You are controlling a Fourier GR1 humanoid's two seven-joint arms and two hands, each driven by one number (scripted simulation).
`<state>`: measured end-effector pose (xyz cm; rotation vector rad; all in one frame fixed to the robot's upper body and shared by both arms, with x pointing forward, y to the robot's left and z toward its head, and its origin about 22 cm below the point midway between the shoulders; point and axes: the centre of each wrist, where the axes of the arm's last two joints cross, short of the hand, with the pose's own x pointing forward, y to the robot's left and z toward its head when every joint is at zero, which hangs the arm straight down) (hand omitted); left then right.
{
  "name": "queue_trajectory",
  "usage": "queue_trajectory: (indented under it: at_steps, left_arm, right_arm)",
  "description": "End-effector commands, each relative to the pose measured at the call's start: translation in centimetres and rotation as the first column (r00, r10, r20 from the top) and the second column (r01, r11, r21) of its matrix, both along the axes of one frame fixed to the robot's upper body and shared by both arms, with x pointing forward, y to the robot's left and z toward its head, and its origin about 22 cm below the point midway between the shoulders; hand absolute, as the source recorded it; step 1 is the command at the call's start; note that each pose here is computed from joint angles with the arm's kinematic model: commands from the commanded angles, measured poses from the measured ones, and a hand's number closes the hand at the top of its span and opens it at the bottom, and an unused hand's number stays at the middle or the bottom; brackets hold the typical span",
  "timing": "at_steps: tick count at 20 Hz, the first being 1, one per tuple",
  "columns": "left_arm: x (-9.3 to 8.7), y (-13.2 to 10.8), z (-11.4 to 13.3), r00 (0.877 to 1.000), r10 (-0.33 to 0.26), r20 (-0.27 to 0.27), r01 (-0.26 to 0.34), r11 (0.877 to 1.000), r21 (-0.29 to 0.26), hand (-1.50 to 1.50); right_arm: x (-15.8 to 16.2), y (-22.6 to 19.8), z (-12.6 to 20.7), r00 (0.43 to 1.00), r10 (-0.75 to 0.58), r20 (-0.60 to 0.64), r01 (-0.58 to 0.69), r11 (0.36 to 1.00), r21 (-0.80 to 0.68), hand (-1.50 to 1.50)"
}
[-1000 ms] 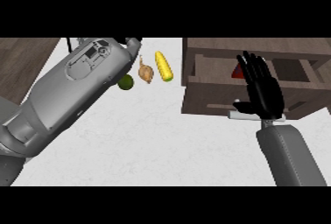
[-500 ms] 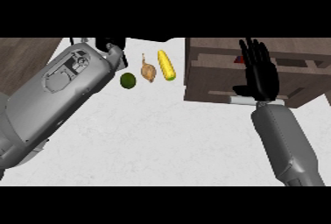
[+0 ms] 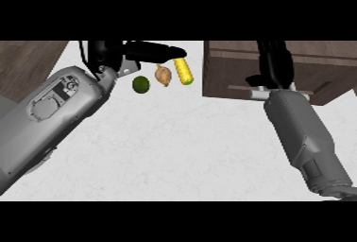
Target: Pick up the can, place it into the drawer and close the drawer
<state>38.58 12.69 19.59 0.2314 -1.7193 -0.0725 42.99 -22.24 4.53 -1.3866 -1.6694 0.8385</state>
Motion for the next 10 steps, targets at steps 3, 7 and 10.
queue_trajectory:
  at_steps: [3,7,10]
  left_arm:
    - [-1.5,2.2,-1.9,1.000,-0.004,0.019,0.004,1.000,0.007,-1.50]
    - [-2.1,1.4,-2.1,1.000,-0.001,0.018,0.001,1.000,0.005,-1.50]
    - [-2.4,2.1,-2.7,1.000,-0.020,0.016,0.020,1.000,0.011,-1.50]
  right_arm:
    - [1.8,1.0,2.1,1.000,-0.007,0.023,0.007,1.000,0.007,-1.50]
    - [2.2,1.3,2.4,1.000,-0.012,0.007,0.012,1.000,0.022,-1.50]
    - [2.8,0.7,3.7,1.000,-0.012,0.023,0.011,0.999,0.036,-1.50]
